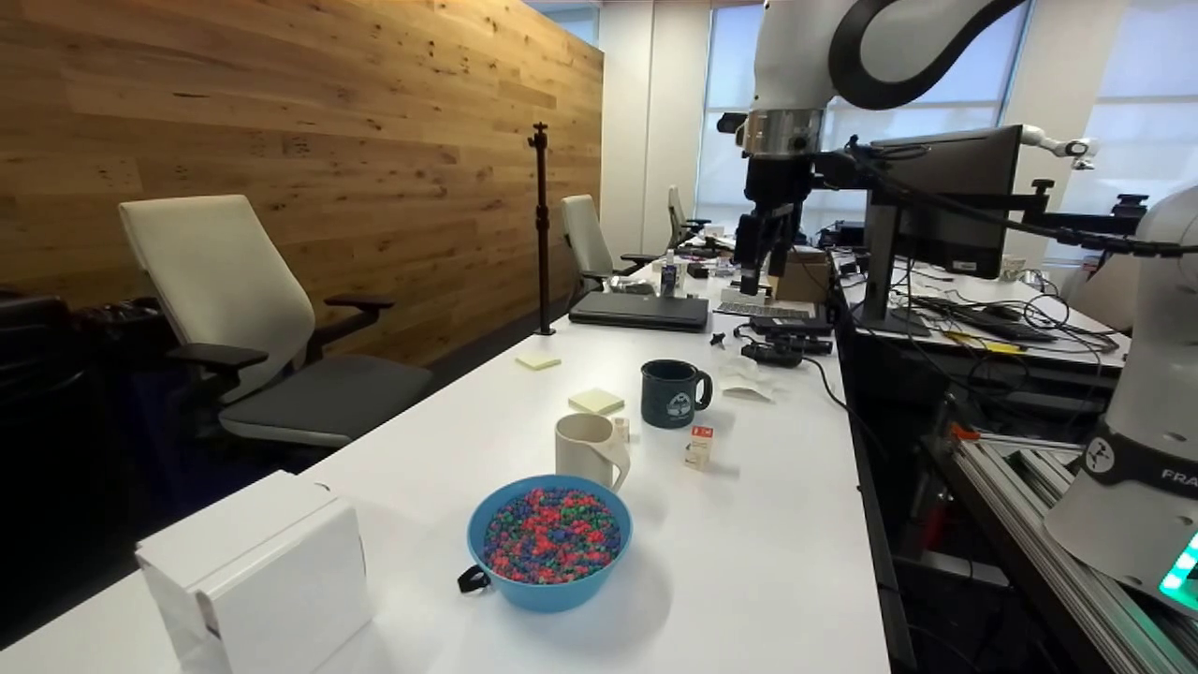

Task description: Put one square block in the right cup

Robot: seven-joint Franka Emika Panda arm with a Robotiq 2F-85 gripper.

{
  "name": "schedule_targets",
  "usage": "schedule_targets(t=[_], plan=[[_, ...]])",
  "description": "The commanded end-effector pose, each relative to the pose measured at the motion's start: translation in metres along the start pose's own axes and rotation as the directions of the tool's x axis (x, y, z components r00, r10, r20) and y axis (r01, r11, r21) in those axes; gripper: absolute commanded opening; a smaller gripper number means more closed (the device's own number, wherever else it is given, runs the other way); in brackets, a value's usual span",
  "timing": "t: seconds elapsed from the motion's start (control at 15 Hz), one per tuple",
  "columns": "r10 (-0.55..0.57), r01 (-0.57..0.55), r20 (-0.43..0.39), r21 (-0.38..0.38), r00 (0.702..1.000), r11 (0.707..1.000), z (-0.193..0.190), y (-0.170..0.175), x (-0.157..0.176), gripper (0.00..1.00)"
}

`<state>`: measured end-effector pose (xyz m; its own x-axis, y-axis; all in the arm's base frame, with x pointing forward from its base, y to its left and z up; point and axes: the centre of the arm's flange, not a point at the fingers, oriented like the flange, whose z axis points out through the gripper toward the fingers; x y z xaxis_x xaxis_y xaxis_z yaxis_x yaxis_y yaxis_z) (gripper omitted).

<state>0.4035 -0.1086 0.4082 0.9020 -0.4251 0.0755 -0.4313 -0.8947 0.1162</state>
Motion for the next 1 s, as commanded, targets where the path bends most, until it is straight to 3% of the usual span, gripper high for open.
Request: schedule_targets(t=[0.0, 0.33, 0.47, 0.73, 0.93], plan=[[0.029, -0.03, -0.002, -0.018, 1.0, 0.999, 0.017, 0.0, 0.006, 1.0], [0.03, -0.03, 0.02, -0.004, 0.999, 1.0, 0.016, 0.0, 0.005, 1.0], [-0.149, 0.149, 0.005, -0.011, 0.989, 0.989, 0.025, -0.007, 0.003, 1.0], [-0.342, 0.342, -0.029, -0.028, 0.939, 0.939, 0.037, -0.027, 0.008, 1.0], [-0.417, 0.413, -0.09, -0.063, 0.904, 0.909, 0.042, -0.044, 0.016, 1.0]])
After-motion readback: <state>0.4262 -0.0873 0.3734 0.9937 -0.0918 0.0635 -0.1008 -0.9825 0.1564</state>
